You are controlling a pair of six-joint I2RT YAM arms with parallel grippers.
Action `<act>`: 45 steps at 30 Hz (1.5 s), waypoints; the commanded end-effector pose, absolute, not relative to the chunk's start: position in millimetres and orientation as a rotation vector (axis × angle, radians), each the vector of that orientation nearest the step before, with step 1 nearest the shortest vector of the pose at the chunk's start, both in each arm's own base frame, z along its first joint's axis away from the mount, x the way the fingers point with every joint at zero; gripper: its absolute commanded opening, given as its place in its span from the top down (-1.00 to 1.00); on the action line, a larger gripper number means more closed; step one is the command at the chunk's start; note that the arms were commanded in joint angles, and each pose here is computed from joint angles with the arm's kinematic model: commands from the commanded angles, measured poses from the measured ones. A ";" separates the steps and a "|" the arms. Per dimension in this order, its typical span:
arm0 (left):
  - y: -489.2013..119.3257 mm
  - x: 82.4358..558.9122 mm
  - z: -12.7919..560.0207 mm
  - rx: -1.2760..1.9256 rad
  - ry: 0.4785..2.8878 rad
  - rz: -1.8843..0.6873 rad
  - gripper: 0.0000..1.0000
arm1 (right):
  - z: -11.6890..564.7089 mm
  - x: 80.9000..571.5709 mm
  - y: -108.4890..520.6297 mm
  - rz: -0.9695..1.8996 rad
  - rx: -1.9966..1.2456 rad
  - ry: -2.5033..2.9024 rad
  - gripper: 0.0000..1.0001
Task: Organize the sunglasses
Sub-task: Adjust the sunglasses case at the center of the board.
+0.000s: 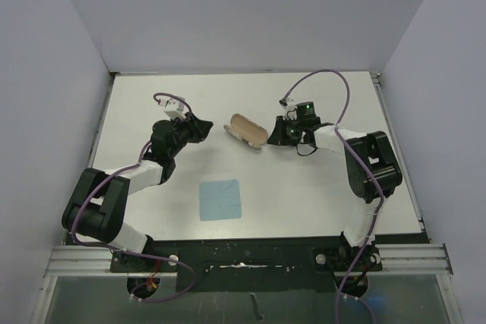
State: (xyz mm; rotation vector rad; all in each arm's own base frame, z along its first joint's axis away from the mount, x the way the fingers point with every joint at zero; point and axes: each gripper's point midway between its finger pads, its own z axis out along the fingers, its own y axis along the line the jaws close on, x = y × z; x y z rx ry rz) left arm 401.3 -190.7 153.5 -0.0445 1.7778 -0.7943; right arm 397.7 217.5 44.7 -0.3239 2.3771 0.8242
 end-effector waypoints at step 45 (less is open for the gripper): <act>-193.9 406.8 170.2 -0.009 1.728 -0.788 0.47 | 73.3 474.0 225.5 0.781 -0.364 2.270 1.00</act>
